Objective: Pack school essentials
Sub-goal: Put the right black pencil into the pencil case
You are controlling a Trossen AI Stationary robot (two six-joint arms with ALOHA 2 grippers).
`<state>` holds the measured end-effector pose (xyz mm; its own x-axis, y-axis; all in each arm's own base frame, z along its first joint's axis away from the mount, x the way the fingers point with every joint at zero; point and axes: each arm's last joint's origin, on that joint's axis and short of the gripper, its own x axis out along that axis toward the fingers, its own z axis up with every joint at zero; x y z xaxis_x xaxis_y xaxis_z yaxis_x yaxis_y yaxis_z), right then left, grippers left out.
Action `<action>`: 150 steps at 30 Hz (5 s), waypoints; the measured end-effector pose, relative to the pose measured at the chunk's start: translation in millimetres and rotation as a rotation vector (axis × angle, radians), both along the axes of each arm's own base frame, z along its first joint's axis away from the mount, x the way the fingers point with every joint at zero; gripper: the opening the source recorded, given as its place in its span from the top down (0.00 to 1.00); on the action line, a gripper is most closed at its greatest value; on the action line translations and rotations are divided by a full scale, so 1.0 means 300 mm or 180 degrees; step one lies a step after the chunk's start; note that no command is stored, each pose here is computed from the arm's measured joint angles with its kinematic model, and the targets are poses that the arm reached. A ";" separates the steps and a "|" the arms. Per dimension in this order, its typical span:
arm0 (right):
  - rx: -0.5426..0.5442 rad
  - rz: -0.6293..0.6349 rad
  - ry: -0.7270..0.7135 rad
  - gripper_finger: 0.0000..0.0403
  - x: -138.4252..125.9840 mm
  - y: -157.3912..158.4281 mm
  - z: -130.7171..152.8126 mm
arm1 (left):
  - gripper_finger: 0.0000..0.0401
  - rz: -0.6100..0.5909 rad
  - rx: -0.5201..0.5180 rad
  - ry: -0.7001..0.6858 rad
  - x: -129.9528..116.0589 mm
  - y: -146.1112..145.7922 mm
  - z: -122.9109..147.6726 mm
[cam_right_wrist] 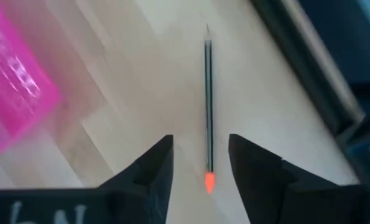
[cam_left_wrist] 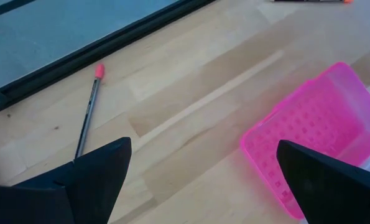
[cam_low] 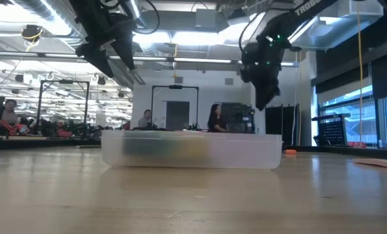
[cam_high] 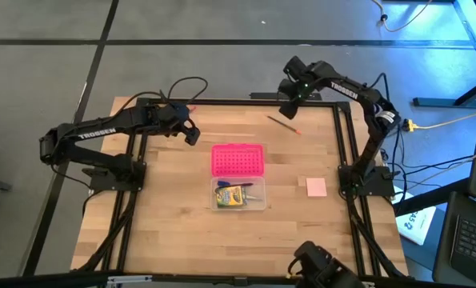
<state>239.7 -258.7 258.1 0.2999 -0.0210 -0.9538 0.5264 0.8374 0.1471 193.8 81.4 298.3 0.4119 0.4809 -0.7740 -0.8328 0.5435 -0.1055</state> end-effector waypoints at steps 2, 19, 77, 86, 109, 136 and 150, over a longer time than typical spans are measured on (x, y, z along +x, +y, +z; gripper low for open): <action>0.0081 0.0008 0.0080 0.60 -0.016 0.004 -0.040 | 0.01 0.0000 0.0000 0.0000 0.000 0.000 0.000; 0.0357 0.0013 0.0690 0.61 -0.108 0.078 -0.288 | 0.01 -0.0002 0.0004 0.0002 0.000 0.000 0.000; -0.0028 0.0390 0.0684 0.94 -0.144 0.115 -0.428 | 0.01 -0.0024 0.0013 0.0015 0.000 0.000 0.000; -0.0002 0.0449 0.0733 0.94 -0.126 0.121 -0.414 | 0.01 -0.0025 0.0011 0.0015 0.000 0.000 0.000; 0.0184 0.0890 0.0608 0.95 0.014 0.256 -0.380 | 0.01 -0.0022 0.0009 0.0015 0.000 0.000 0.000; -0.0442 0.1204 0.0353 0.94 0.239 0.324 -0.048 | 0.01 -0.0573 -0.0051 0.0114 0.005 -0.009 -0.003; -0.0248 0.1354 0.0303 0.94 0.354 0.677 -0.033 | 0.01 -0.1521 -0.0123 0.0157 0.026 -0.070 -0.003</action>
<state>346.0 -55.7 248.1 0.2083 0.0124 -0.9780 0.1407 0.9891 0.0425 201.7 60.3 297.3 0.5422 0.2170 -0.8117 -0.4951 0.8631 -0.0999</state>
